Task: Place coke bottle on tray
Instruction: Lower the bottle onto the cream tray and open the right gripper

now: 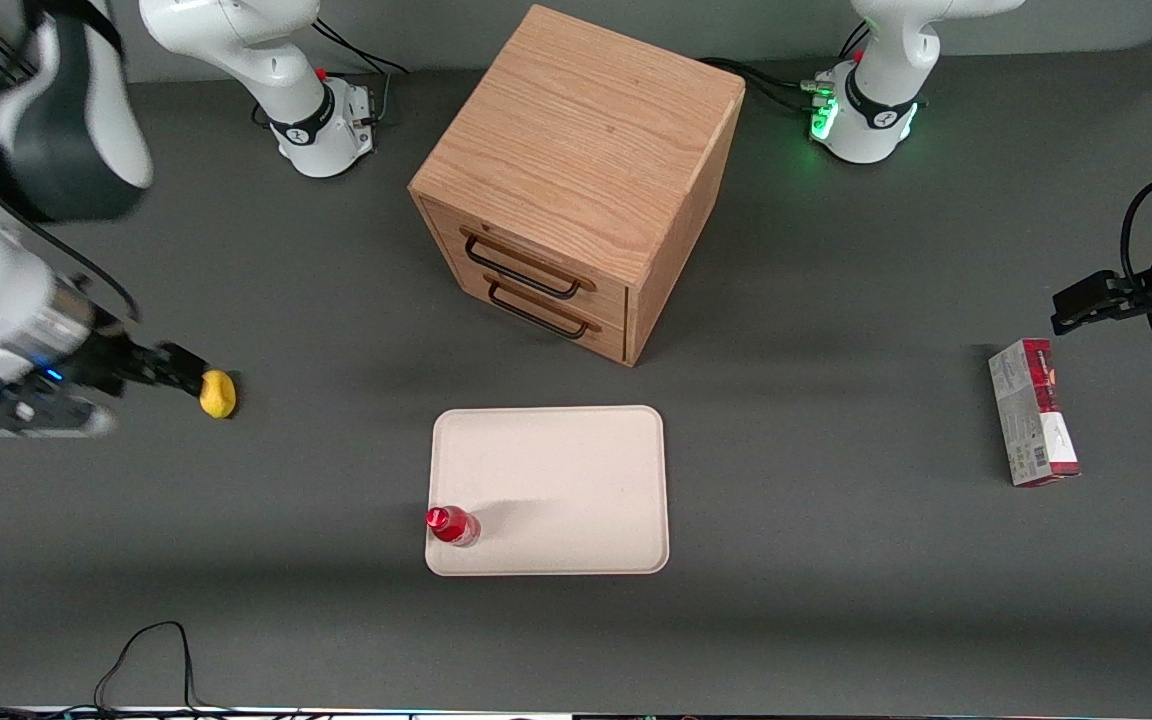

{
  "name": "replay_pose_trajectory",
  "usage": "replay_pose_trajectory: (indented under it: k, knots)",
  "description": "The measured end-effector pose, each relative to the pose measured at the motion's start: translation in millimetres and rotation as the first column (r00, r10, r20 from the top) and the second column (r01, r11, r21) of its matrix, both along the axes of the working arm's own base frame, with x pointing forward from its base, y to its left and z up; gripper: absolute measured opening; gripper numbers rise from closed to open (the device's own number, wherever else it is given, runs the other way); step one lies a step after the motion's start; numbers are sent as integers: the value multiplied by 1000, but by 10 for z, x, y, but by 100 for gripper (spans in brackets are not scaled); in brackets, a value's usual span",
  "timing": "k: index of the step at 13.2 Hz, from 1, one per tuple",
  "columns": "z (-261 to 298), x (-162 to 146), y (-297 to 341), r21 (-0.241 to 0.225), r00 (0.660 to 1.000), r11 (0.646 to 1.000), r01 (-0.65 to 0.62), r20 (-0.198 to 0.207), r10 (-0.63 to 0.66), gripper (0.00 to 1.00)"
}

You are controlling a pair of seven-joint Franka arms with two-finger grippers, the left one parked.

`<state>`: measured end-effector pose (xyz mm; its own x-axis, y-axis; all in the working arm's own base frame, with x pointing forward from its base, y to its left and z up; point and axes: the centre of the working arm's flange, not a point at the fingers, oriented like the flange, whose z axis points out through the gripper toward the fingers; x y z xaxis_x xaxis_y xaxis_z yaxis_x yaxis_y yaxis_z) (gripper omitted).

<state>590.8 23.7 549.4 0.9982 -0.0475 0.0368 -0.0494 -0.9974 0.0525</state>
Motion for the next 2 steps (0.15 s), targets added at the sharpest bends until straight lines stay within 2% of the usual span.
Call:
replay_pose_trajectory:
  k: [2]
  knots:
    - [74,-263,-189,16,1000,1000,13,-7,-13,100]
